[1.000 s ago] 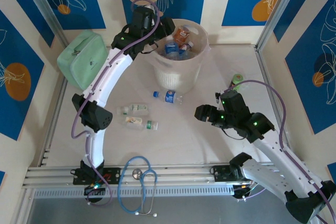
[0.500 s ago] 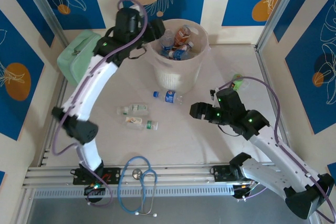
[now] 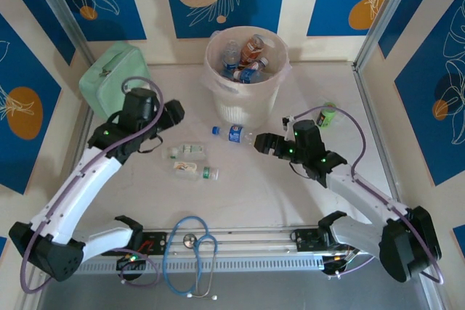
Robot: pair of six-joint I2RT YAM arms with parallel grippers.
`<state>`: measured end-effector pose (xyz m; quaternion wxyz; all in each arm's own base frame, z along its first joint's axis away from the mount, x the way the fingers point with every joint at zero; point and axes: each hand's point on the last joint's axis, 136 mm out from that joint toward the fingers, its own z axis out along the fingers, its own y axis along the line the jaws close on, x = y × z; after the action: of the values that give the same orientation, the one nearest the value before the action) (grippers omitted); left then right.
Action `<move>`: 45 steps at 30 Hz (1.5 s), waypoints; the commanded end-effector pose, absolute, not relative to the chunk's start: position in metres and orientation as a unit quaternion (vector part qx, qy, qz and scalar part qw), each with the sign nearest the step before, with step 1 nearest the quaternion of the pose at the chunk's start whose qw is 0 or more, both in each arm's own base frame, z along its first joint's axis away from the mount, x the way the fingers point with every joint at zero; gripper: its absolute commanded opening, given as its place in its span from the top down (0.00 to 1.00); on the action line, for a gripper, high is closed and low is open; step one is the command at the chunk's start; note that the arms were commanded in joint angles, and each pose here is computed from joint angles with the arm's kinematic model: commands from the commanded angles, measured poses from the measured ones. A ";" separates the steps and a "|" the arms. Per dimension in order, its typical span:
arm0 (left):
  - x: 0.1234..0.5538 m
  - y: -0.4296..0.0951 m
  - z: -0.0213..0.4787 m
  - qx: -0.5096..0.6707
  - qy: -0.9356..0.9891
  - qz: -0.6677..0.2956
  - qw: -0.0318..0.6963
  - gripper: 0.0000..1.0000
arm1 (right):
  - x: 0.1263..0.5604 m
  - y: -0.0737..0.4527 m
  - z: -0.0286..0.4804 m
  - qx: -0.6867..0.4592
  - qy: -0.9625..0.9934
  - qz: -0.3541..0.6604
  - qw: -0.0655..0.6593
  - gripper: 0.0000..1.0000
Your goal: Put the plastic bottles in the bin
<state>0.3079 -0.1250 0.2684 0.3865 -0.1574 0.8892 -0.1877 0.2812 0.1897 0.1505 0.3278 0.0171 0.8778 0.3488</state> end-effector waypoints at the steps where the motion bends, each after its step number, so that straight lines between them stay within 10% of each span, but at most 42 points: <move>1: 0.292 -0.123 0.244 -0.188 0.895 -0.206 0.348 0.26 | 0.292 0.214 0.167 -0.070 0.841 0.392 0.367 0.10; 23: 0.268 -0.115 0.179 -0.228 0.911 -0.196 0.281 0.27 | 0.351 0.251 0.102 -0.102 0.887 0.289 0.347 0.11; 45: 0.280 -0.115 0.175 -0.224 0.915 -0.192 0.276 0.26 | 0.310 0.274 0.114 -0.126 0.901 0.202 0.362 0.12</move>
<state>0.2737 -0.1120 0.1695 0.2707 -0.2285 0.9179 -0.1791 0.2876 0.2975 0.1015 0.3173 -0.1738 0.8942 0.2637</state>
